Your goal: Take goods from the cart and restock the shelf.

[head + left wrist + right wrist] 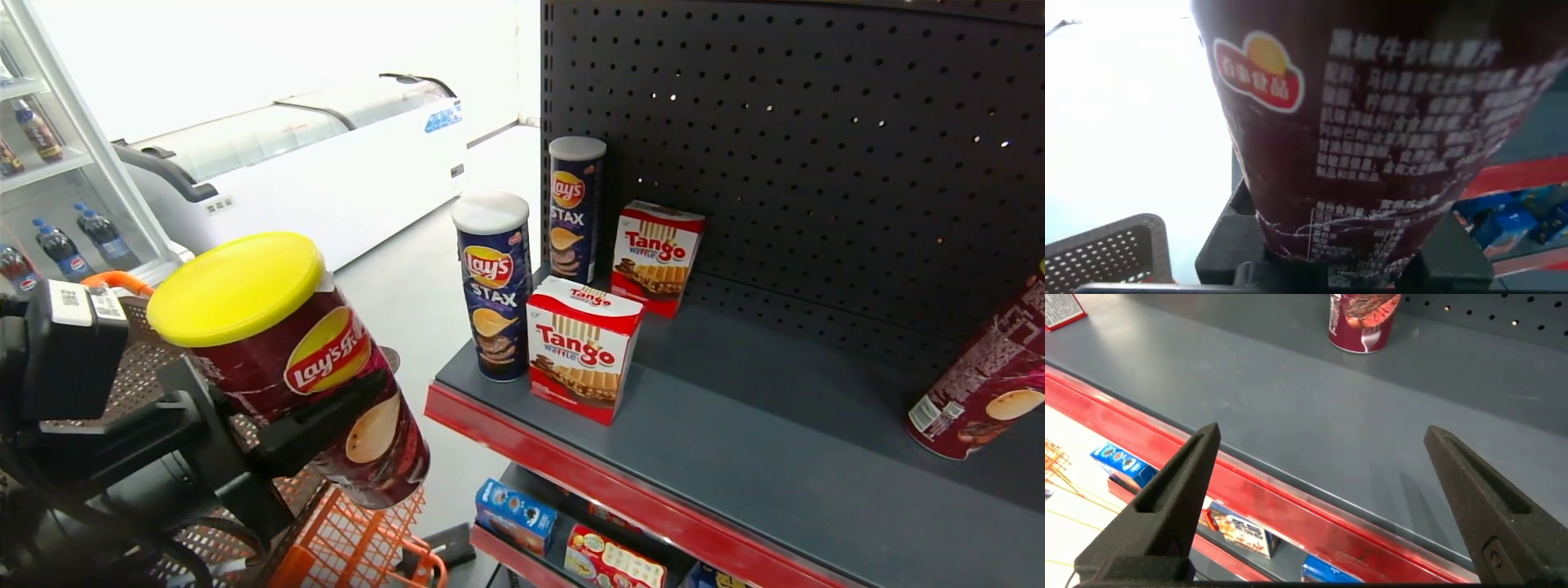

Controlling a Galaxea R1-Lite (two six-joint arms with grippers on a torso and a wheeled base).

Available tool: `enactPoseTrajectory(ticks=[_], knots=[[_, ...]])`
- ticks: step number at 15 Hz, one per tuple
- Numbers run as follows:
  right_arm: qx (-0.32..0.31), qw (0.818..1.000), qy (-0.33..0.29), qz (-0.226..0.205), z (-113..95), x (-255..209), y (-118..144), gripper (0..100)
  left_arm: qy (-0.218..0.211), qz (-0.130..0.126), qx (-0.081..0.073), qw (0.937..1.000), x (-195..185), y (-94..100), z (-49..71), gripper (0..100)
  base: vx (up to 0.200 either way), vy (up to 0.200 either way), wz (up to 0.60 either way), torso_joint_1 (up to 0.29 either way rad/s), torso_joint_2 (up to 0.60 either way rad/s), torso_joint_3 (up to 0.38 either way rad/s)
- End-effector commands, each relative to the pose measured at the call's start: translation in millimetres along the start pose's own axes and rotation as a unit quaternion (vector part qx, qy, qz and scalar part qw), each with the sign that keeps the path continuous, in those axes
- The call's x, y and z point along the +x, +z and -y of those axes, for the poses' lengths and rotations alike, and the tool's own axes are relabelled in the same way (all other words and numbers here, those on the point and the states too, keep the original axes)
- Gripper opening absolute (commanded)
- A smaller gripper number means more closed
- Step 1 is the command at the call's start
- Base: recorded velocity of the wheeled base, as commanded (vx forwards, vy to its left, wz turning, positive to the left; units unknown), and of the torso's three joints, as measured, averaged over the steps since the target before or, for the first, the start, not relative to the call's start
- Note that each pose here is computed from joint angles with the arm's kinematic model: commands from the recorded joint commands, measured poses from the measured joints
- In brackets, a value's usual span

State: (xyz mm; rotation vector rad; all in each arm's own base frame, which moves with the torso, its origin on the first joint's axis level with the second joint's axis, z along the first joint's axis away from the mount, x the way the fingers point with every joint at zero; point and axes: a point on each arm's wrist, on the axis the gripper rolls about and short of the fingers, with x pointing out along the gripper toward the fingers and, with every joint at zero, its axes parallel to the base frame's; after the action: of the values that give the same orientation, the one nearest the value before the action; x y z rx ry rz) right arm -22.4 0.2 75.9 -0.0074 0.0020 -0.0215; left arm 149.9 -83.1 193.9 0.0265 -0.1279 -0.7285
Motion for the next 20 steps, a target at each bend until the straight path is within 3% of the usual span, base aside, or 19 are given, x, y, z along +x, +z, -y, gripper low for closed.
enactPoseTrajectory(ticks=[1,5,7,11,15,17,20], knots=[[0.000,1.000,0.000,-0.001,0,0,0,100,-0.006,-0.005,0.000,1.0000,2,-2.2,0.7,0,0.000,0.000,0.00,0.000,0.00,0.000],[0.000,1.000,0.000,-0.001,0,0,0,100,-0.007,-0.021,-0.005,0.9997,5,-9.1,-0.6,0,0.000,0.000,0.00,0.000,0.00,0.000],[0.000,1.000,0.000,-0.001,0,0,0,100,-0.033,-0.028,-0.008,0.9990,8,-12.4,-0.2,0,0.000,0.000,0.00,0.000,0.00,0.000],[-0.001,1.000,0.002,-0.001,0,0,0,100,-0.050,-0.026,-0.005,0.9984,11,-11.5,0.2,0,0.000,0.000,0.00,0.000,0.00,0.000],[-0.001,1.000,0.002,-0.001,0,0,0,100,-0.119,-0.019,-0.007,0.9927,11,-9.6,3.3,0,0.000,0.000,0.00,0.000,0.00,0.000],[0.000,1.000,0.002,-0.001,0,0,0,100,-0.132,-0.019,-0.007,0.9911,11,-9.6,3.9,0,0.000,0.000,0.00,0.000,0.00,0.000],[0.000,1.000,0.002,-0.001,0,0,0,100,-0.145,-0.018,-0.008,0.9893,11,-9.5,4.1,0,0.000,0.000,-0.60,0.001,0.00,0.002]])
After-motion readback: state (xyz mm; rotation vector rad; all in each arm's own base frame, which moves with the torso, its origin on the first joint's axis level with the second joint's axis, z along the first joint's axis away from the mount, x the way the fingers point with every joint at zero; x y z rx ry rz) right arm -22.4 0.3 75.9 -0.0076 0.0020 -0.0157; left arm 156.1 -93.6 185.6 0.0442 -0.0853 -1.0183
